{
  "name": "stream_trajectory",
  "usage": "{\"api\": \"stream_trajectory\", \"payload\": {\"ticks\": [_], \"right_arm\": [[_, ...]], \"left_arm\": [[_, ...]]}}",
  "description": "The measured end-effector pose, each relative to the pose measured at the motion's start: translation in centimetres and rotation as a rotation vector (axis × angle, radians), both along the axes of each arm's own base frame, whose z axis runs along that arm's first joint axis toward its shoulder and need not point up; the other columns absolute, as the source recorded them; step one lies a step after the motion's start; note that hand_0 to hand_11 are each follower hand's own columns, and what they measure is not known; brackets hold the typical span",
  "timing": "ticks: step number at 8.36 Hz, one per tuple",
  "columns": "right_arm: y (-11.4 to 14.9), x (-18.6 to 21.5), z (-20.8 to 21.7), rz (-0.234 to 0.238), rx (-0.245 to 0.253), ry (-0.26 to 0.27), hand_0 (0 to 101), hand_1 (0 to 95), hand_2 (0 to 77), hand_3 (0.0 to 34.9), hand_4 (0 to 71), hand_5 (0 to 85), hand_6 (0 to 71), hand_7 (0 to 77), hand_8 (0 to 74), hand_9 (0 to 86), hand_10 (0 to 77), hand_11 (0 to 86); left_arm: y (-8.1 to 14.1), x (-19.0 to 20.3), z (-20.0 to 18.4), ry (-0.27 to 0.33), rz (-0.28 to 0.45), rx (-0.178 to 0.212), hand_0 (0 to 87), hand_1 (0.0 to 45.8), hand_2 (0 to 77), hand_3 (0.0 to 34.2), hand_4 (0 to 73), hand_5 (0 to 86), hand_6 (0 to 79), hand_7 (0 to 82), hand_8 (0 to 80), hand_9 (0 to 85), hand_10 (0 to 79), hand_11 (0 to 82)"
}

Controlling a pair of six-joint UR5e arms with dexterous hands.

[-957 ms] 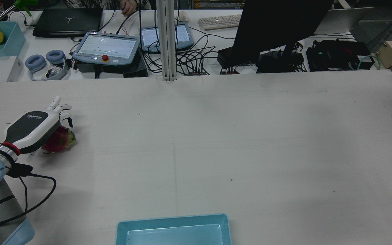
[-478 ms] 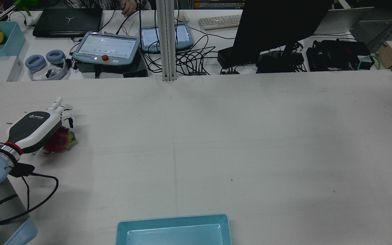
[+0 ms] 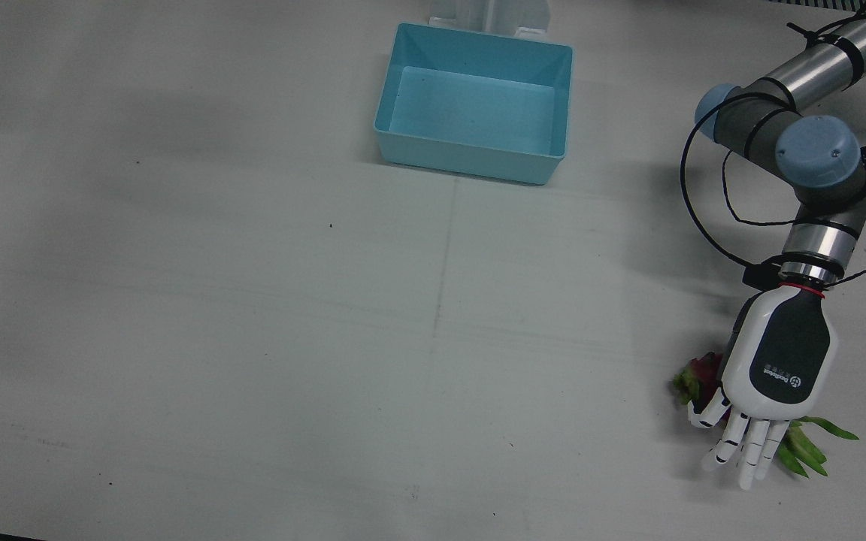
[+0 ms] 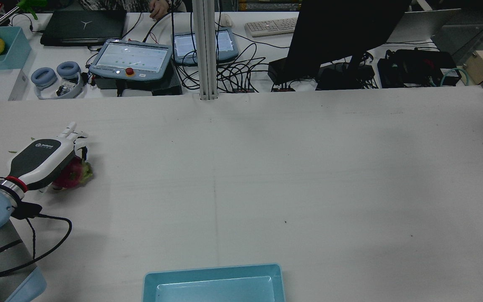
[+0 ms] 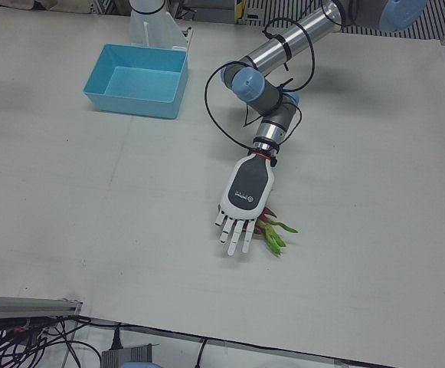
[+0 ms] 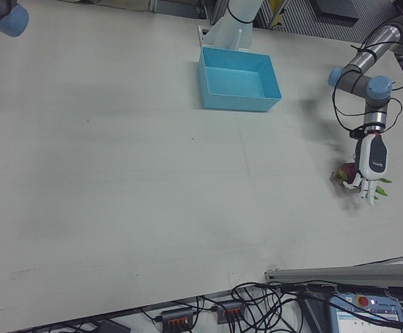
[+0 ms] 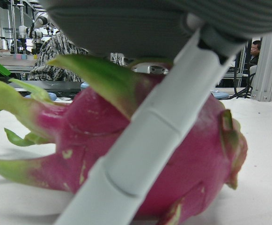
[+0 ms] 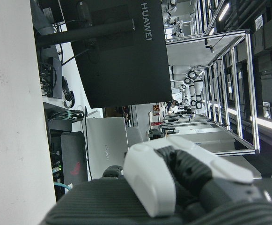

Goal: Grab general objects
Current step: 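Close the left hand's fingers around the dragon fruit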

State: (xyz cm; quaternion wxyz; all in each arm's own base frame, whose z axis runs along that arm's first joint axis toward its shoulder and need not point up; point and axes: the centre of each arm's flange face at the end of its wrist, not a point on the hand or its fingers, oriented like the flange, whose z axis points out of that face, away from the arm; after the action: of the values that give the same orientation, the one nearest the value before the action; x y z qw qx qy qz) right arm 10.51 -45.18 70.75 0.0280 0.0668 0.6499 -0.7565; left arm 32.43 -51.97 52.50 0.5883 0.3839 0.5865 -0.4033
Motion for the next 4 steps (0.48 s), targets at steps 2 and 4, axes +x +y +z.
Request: {"api": "stream_trajectory", "payload": {"ticks": [2, 4], "right_arm": [[0.0, 0.0, 0.0, 0.0, 0.0, 0.0, 0, 94.9, 77.4, 0.0, 0.0, 0.0, 0.0, 0.0, 0.0, 0.5, 0.0, 0.5], [0.0, 0.0, 0.0, 0.0, 0.0, 0.0, 0, 94.9, 77.4, 0.0, 0.0, 0.0, 0.0, 0.0, 0.0, 0.5, 0.0, 0.0]], "left_arm": [[-0.13, 0.21, 0.39, -0.003, 0.001, -0.002, 79.5, 0.0, 0.0, 6.7, 7.6, 60.5, 1.1, 27.3, 1.6, 3.8, 22.9, 1.1], [-0.21, 0.26, 0.52, -0.003, 0.0, -0.002, 79.5, 0.0, 0.0, 1.4, 7.6, 69.8, 0.5, 34.4, 1.6, 5.5, 22.9, 1.1]]}}
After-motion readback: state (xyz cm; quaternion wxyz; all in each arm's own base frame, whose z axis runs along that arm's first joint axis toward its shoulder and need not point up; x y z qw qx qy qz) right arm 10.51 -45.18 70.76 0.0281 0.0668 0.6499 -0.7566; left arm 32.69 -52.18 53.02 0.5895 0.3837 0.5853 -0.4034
